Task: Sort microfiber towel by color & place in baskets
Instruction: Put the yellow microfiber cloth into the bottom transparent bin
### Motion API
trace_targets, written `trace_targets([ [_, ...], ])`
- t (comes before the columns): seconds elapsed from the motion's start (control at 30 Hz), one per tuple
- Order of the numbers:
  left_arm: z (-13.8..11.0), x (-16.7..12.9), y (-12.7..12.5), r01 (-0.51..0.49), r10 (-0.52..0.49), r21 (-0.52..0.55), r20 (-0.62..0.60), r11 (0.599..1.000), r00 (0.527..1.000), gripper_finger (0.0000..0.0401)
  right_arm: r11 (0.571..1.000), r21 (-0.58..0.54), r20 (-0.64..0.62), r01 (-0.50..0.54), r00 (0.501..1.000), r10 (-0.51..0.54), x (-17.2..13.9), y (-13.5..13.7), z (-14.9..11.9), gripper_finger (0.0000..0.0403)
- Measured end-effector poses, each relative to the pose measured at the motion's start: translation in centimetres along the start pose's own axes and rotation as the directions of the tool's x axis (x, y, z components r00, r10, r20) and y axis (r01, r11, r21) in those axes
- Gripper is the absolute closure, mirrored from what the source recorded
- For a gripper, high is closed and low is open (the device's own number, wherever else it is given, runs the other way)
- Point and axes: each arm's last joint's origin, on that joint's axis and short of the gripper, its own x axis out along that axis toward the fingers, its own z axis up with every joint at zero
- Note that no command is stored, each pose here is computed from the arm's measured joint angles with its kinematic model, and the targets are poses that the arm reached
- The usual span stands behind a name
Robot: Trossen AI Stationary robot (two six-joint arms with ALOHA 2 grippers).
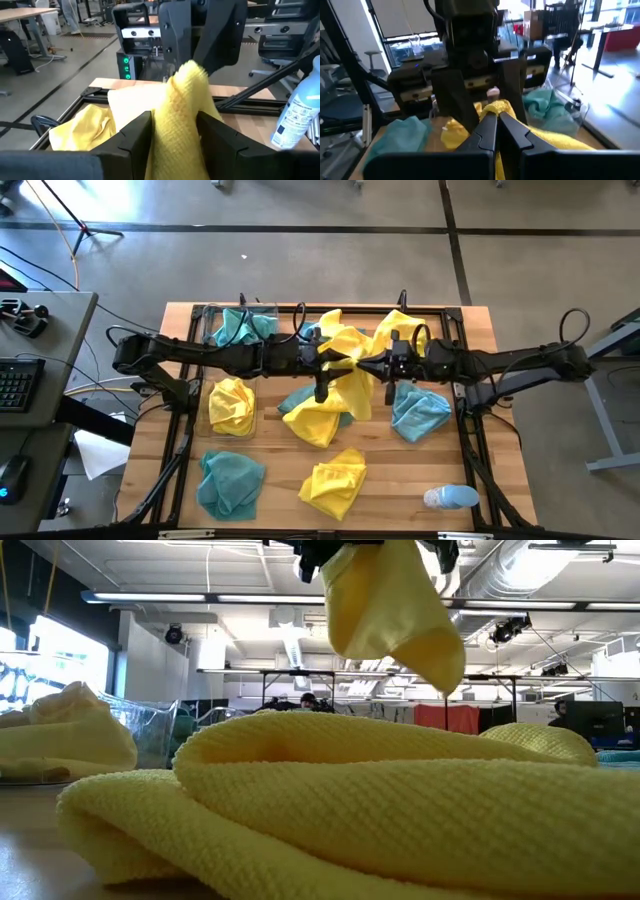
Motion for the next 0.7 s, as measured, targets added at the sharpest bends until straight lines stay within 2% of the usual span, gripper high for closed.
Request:
trace_targets([
  [0.1, 0.0, 0.0, 0.0, 0.000, 0.000, -0.001, -0.002, 1.000, 1.000, 0.0259, 0.999, -0.035, 0.026, 0.003, 1.000, -0.002, 0.0, -0.1, 0.3, 0.0403],
  [0.27, -0.2, 0.0, 0.0, -0.001, 0.000, -0.063, -0.016, 0.998, 1.000, 0.0259, 0.999, -0.034, 0.026, 0.004, 1.000, -0.003, 0.0, -0.1, 0.3, 0.0403],
  [0.37, -0.5, 0.0, 0.0, -0.003, 0.000, -0.064, -0.052, 0.998, 0.999, 0.0265, 0.999, -0.034, 0.026, 0.003, 1.000, -0.002, 0.0, -0.1, 0.3, 0.0403],
  [0.47, -1.0, -0.1, 0.0, -0.010, 0.001, -0.079, -0.106, 0.997, 0.994, 0.0301, 1.000, -0.008, 0.023, 0.002, 1.000, -0.002, 0.0, -0.1, 0.2, 0.0402],
  [0.6, -1.4, -0.1, 0.0, -0.026, 0.006, -0.138, -0.147, 0.990, 0.989, 0.0384, 0.999, 0.052, -0.010, 0.006, 1.000, -0.005, 0.0, -0.2, -0.1, 0.0392],
  [0.7, -1.6, -0.1, 0.2, -0.068, 0.039, -0.173, -0.161, 0.983, 0.986, 0.0390, 0.997, 0.079, -0.064, 0.022, 0.998, -0.016, 0.0, -0.3, -0.6, 0.0374],
])
